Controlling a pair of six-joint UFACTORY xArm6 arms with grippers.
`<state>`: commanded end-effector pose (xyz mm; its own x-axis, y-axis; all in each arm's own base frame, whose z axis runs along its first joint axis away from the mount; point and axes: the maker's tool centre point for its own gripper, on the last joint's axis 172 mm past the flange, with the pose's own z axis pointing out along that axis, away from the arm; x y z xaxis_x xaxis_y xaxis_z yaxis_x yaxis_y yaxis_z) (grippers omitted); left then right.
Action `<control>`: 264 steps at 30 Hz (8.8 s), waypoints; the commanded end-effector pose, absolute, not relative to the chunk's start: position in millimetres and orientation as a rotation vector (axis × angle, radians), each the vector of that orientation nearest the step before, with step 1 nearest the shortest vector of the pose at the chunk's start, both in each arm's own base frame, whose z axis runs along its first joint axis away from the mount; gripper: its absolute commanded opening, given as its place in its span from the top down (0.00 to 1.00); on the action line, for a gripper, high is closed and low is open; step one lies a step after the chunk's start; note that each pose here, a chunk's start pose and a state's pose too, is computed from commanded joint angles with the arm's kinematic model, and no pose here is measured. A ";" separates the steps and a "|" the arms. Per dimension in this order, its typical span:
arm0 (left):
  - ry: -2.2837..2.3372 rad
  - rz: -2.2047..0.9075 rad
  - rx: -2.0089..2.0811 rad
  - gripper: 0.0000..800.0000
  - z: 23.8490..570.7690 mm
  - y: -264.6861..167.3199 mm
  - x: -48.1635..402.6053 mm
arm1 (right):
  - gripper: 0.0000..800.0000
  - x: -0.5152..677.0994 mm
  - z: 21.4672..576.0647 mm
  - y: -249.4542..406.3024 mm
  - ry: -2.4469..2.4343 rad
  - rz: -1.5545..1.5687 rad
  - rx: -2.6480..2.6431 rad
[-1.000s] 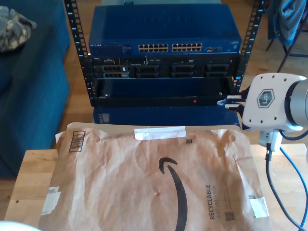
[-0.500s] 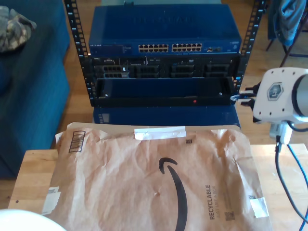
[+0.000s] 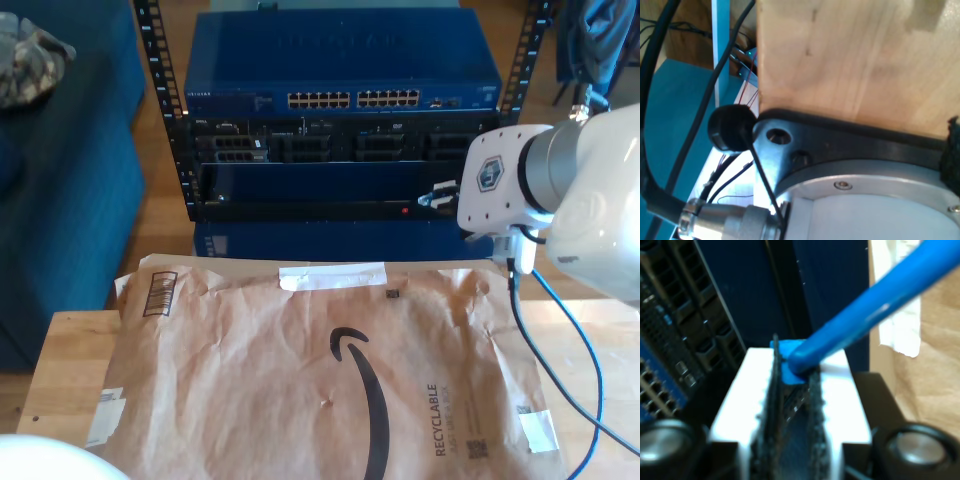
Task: Grab the cable and plug it in
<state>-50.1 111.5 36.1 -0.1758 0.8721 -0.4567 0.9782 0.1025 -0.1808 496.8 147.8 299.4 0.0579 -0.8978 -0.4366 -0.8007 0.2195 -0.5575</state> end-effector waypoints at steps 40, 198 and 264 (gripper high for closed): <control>2.145 -0.658 1.846 0.00 36.1 111.5 -50.1 | 1.00 526.8 318.4 180.4 1.395 -0.677 -1.577; 2.145 -0.656 1.847 0.00 36.5 112.2 -50.4 | 1.00 659.5 267.7 142.1 1.302 -1.357 -0.925; 2.145 -0.656 1.847 0.00 36.5 112.2 -50.4 | 1.00 674.2 270.0 149.1 1.304 -1.330 -0.902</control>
<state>-50.4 112.2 36.5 -0.1757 0.8727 -0.4556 0.9782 0.1029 -0.1801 674.2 149.1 270.0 -0.1970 -0.9704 -0.1393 0.1586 0.1087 -0.9813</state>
